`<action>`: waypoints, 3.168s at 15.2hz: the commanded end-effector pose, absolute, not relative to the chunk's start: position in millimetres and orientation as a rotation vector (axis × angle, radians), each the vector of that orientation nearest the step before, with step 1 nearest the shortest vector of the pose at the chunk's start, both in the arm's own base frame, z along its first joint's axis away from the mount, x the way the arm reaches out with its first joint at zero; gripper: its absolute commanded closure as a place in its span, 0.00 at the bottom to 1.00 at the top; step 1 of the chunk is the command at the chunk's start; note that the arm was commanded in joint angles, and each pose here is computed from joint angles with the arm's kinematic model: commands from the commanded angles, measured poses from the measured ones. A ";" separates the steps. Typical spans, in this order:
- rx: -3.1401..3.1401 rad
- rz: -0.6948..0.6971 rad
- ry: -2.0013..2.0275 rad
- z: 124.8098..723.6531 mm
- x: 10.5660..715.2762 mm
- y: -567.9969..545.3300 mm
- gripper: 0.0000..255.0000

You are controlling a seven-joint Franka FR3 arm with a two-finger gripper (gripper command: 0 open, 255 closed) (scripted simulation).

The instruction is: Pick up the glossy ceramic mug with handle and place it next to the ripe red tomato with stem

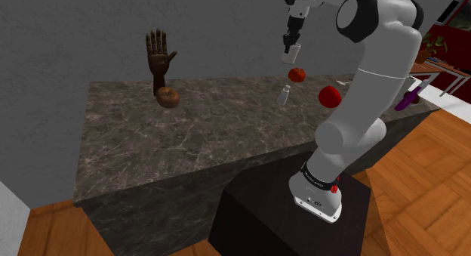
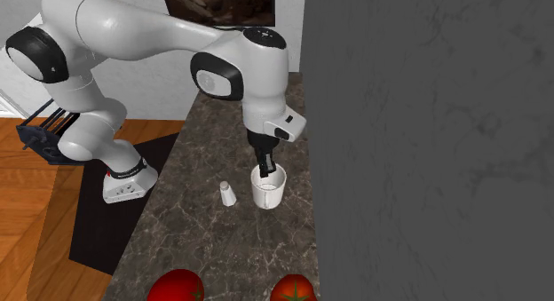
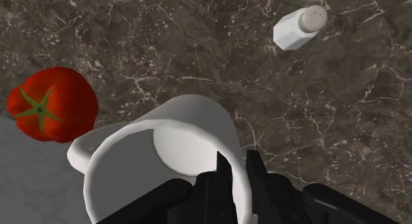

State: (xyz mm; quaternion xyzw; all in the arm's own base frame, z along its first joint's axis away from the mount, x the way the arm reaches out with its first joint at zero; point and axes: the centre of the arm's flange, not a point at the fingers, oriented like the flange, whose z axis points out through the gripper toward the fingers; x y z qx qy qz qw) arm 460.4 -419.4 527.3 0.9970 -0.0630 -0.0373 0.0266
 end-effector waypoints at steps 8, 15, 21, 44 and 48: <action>3.080 -0.115 -0.193 526.0 388.6 -515.8 1.00; 3.080 -0.115 -0.193 515.7 346.5 -570.0 1.00; 3.080 -0.115 -0.193 484.0 346.5 -570.0 1.00; 3.080 -0.115 -0.193 363.2 346.5 -570.0 1.00; 3.080 -0.115 -0.193 363.2 346.5 -570.0 1.00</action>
